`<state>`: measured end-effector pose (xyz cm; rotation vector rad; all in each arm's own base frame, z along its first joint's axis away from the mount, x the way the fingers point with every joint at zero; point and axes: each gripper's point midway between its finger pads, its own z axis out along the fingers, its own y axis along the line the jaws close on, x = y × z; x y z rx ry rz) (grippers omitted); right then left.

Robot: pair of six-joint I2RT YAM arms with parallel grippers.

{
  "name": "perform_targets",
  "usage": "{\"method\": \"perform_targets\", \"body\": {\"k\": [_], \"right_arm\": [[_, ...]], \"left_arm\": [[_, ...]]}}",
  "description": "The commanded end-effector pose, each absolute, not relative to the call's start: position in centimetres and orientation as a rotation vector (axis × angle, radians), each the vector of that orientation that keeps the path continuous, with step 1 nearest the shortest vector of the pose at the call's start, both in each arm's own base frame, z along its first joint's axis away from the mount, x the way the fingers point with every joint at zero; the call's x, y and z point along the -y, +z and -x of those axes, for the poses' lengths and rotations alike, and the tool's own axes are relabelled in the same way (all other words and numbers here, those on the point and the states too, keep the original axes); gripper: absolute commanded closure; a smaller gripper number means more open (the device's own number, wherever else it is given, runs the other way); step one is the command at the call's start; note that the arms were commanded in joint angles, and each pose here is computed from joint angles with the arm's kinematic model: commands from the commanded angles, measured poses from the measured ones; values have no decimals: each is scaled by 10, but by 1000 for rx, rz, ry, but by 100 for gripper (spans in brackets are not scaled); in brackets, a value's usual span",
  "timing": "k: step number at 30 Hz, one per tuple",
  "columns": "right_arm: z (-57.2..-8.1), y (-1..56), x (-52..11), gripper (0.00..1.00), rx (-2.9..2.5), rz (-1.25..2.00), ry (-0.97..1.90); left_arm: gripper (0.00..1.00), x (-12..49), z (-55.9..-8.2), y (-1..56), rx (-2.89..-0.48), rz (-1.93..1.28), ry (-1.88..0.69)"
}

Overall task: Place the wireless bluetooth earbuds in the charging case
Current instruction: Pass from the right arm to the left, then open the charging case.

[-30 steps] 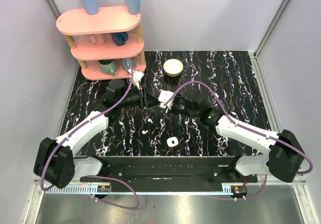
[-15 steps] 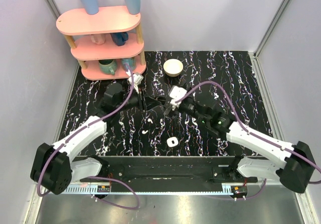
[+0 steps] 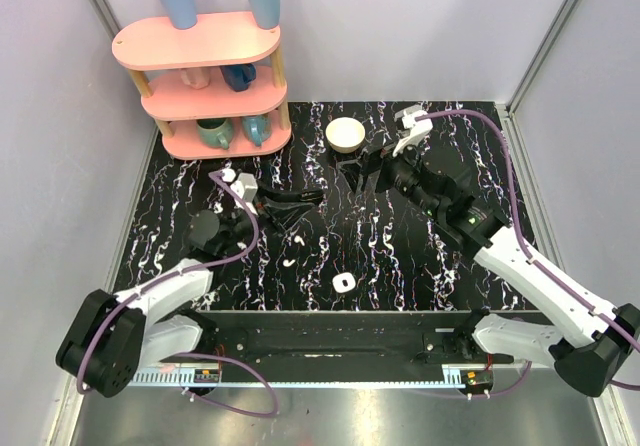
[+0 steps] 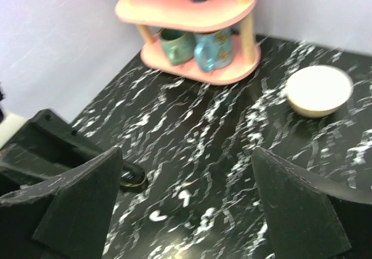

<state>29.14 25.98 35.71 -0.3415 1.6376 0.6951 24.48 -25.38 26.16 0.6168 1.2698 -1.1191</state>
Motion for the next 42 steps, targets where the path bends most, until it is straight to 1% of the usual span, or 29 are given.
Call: {"method": "perform_targets", "body": {"k": [1, 7, 11, 18, 29, 42], "right_arm": [[-253, 347, -288, 0, -1766, 377, 1020], [-235, 333, -302, 0, -1814, 474, 1125], [-239, 320, -301, 1, -1862, 466, 1091], [-239, 307, -311, 0, -1925, 499, 1118], [-235, 315, -315, 0, -1901, 530, 1152], [-246, 328, -313, 0, -1856, 481, 1121]], "left_arm": [[100, 237, -220, 333, -822, -601, -1064], [100, 243, -216, 330, -778, -643, -1067], [100, 241, -212, 332, -752, -659, -1031], [100, 244, -185, 347, -669, -745, -1079], [100, 246, -161, 360, -592, -811, -1104], [100, 246, -130, 378, -481, -895, -1128]]}}
